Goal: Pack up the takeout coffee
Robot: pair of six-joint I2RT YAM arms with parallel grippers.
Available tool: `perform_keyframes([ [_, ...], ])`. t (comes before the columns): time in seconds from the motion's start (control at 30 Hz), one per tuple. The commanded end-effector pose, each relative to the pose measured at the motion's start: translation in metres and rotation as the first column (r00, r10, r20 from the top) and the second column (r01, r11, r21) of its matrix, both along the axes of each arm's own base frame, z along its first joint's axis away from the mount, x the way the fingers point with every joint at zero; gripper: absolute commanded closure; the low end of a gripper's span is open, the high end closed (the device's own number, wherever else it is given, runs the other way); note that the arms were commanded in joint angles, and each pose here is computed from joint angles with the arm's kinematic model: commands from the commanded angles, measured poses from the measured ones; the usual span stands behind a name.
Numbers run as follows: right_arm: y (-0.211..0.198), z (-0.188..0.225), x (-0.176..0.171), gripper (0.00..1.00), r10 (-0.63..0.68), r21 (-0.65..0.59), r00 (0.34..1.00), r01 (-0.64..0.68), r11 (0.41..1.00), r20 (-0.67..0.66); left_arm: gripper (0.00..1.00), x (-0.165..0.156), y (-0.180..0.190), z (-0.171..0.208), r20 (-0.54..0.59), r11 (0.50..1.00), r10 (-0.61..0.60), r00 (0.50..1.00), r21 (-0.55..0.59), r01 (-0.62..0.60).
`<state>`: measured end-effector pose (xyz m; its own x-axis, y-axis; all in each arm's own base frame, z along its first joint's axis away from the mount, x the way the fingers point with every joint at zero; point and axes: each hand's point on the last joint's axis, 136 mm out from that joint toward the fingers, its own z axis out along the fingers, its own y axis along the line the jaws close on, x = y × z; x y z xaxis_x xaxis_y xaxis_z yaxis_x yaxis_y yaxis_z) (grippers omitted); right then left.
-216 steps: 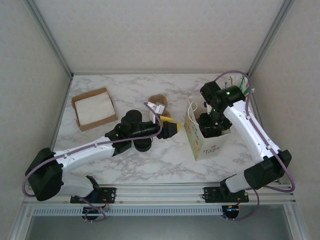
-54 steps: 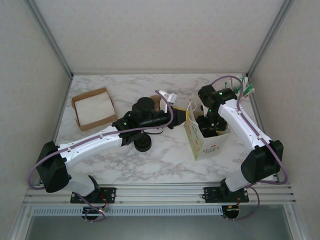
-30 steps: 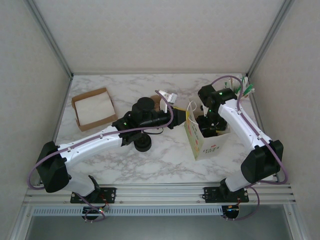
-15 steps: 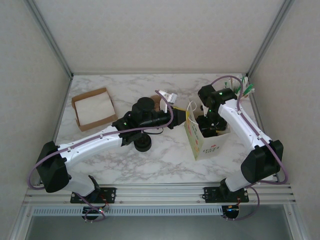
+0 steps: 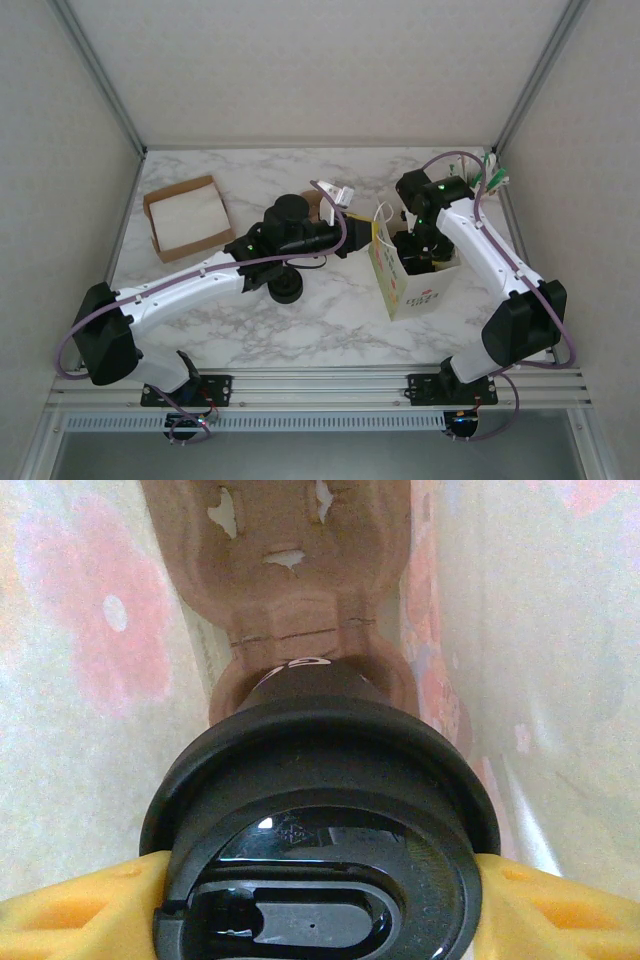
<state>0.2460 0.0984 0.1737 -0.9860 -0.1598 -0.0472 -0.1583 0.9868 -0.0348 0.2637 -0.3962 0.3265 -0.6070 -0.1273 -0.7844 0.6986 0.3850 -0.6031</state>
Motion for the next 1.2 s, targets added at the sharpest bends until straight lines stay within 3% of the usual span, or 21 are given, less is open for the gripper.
perform_keyframes([
  [0.0, -0.001, -0.004, -0.003, 0.32, -0.003, 0.007, 1.0, 0.003, 1.0, -0.023, 0.77, -0.003, 0.002, 0.02, 0.042, 0.999, 0.007, 0.999, -0.038, -0.006],
  [1.17, -0.005, -0.015, -0.002, 0.32, -0.019, -0.022, 0.997, 0.017, 1.0, -0.073, 0.78, -0.002, 0.002, 0.016, 0.046, 0.999, 0.012, 0.999, -0.032, -0.011],
])
